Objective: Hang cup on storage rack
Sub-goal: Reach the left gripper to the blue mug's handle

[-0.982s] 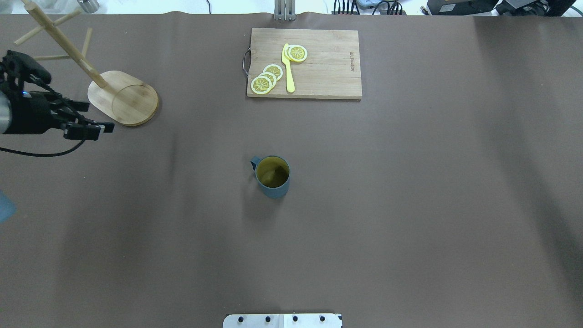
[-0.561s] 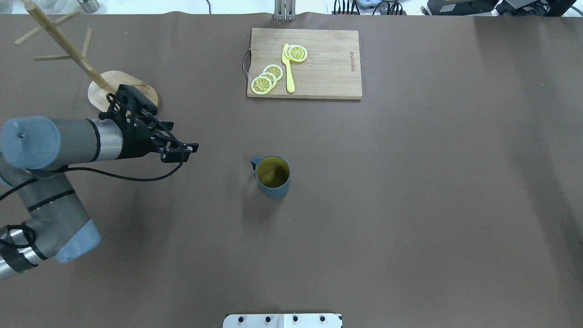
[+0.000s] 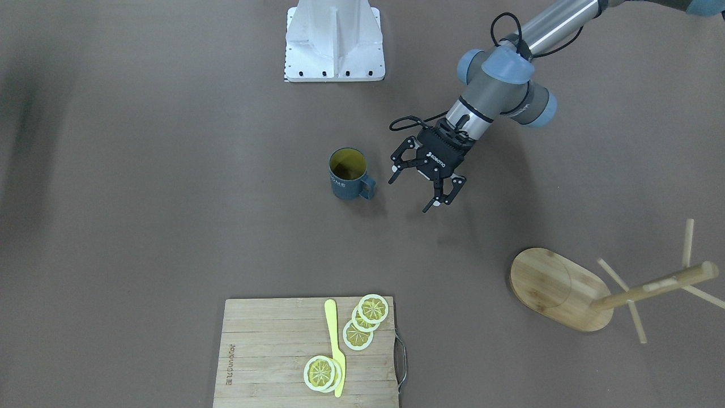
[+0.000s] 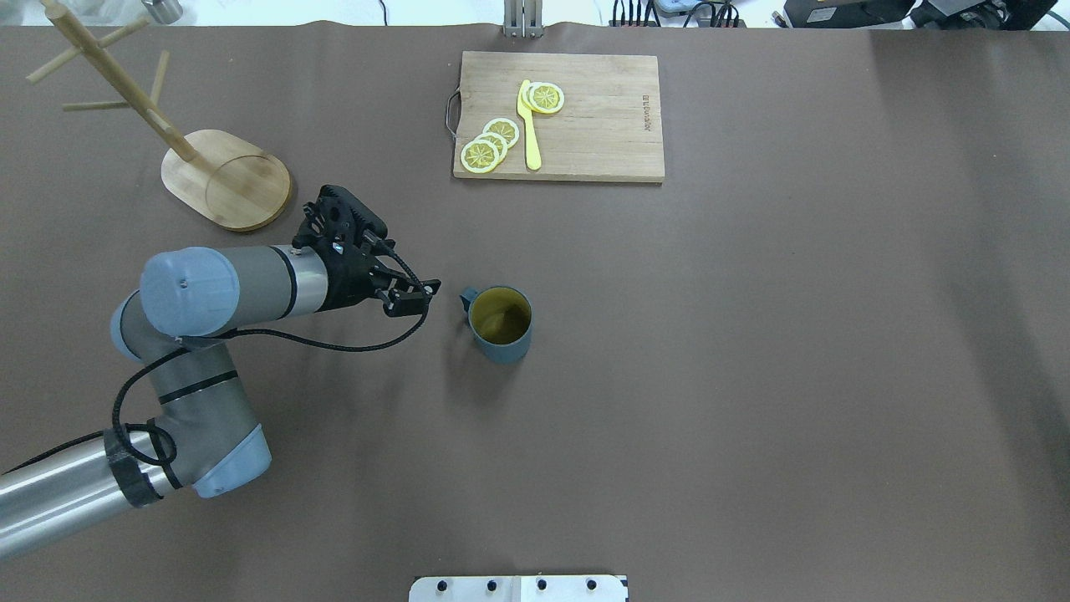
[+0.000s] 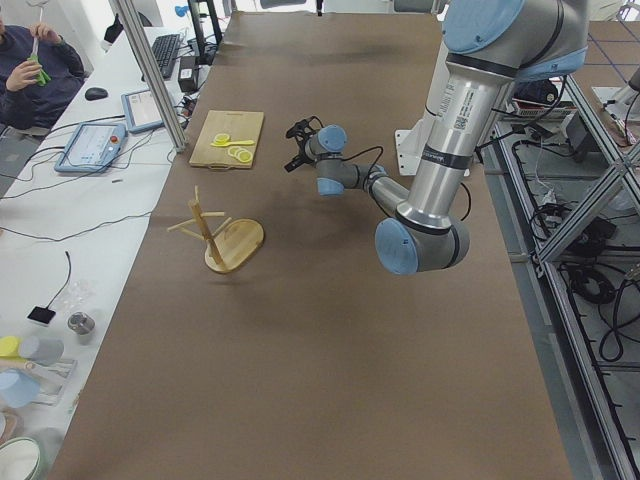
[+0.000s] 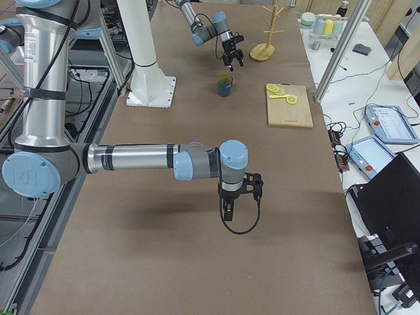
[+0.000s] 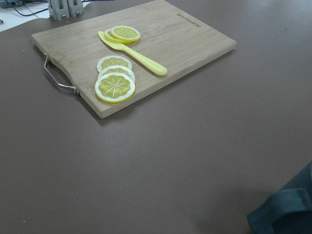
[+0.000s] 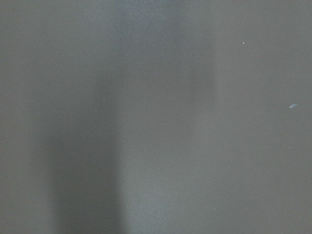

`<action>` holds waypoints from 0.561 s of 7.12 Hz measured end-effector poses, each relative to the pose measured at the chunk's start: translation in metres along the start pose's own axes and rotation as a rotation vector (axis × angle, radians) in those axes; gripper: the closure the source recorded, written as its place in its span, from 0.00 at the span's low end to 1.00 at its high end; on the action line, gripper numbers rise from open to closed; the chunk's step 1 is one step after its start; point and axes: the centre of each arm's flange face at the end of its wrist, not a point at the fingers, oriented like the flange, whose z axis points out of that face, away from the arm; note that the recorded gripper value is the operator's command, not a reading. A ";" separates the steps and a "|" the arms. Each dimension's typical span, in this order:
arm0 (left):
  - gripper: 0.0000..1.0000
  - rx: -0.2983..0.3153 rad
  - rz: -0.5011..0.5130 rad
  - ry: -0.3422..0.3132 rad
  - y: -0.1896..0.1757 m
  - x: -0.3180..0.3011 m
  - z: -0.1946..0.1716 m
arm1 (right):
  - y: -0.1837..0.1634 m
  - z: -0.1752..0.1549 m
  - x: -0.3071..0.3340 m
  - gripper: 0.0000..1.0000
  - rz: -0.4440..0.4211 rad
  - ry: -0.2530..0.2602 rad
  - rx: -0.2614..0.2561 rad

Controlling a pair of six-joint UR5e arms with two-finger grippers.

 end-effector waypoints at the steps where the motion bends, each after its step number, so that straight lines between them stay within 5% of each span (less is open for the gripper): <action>1: 0.03 -0.011 0.003 0.004 0.002 0.006 0.011 | -0.001 0.000 0.000 0.00 0.002 -0.001 0.001; 4: 0.03 -0.035 0.051 0.012 0.013 0.012 0.020 | -0.003 -0.002 -0.002 0.00 0.000 -0.001 0.004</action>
